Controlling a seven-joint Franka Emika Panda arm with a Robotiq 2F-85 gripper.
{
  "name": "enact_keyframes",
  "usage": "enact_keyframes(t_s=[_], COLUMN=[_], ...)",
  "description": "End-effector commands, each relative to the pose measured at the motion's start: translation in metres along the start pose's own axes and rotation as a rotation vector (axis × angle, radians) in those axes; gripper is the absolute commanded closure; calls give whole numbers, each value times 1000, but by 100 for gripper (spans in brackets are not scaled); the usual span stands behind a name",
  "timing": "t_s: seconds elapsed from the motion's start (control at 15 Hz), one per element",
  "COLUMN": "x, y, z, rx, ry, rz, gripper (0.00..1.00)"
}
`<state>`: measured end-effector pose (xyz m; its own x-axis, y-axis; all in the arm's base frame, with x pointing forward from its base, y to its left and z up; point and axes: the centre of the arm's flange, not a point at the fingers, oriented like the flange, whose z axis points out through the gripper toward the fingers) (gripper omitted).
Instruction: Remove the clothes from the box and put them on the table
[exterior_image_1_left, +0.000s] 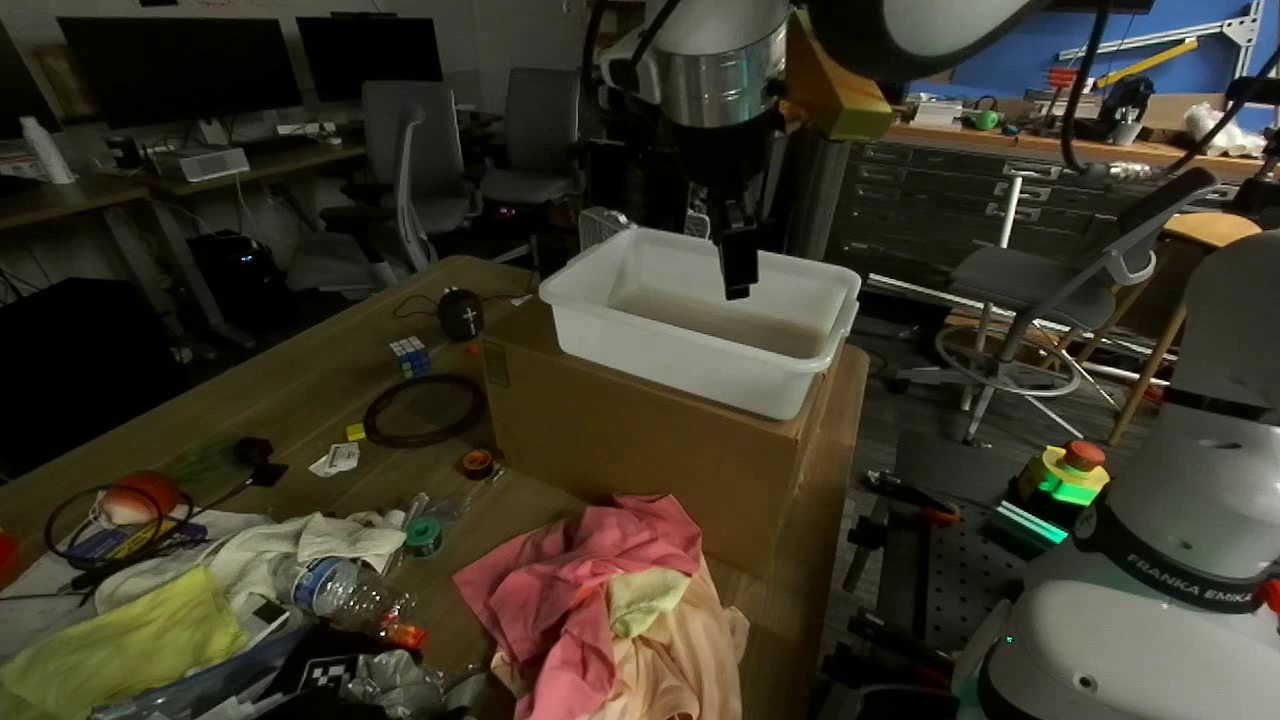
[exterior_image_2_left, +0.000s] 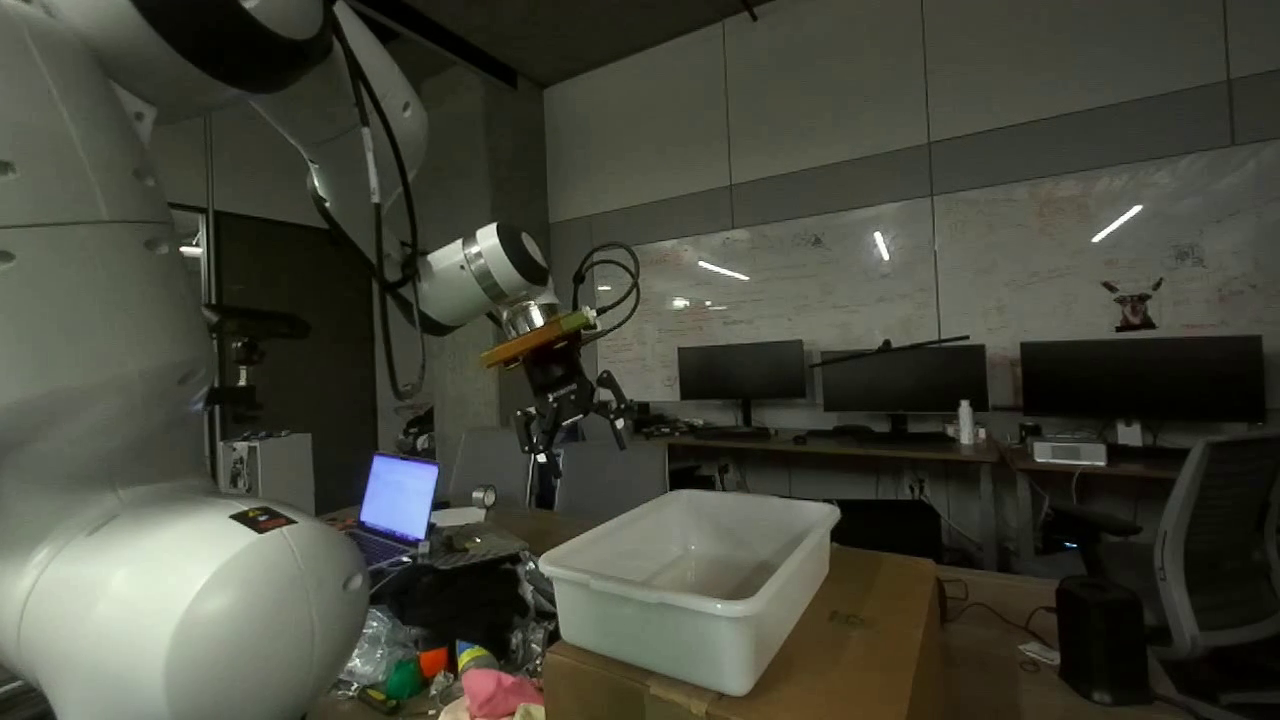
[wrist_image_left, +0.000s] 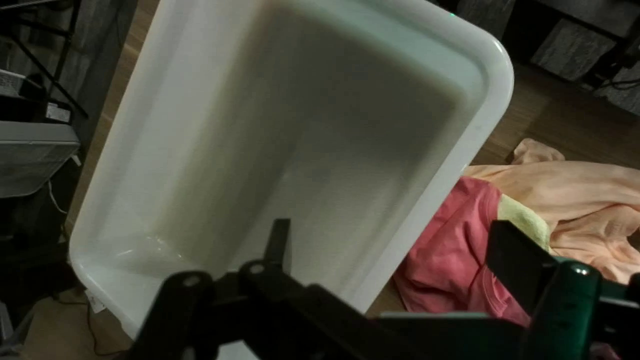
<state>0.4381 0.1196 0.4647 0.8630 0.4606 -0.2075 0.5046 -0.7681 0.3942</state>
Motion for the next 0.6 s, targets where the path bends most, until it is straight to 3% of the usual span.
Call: enact_keyframes(t_s=[0.0,0.53], x=[-52,-98], y=[11,33], z=[4,42], rx=[49,168], ry=[103,401], rz=[63,304], gripper=[0,0])
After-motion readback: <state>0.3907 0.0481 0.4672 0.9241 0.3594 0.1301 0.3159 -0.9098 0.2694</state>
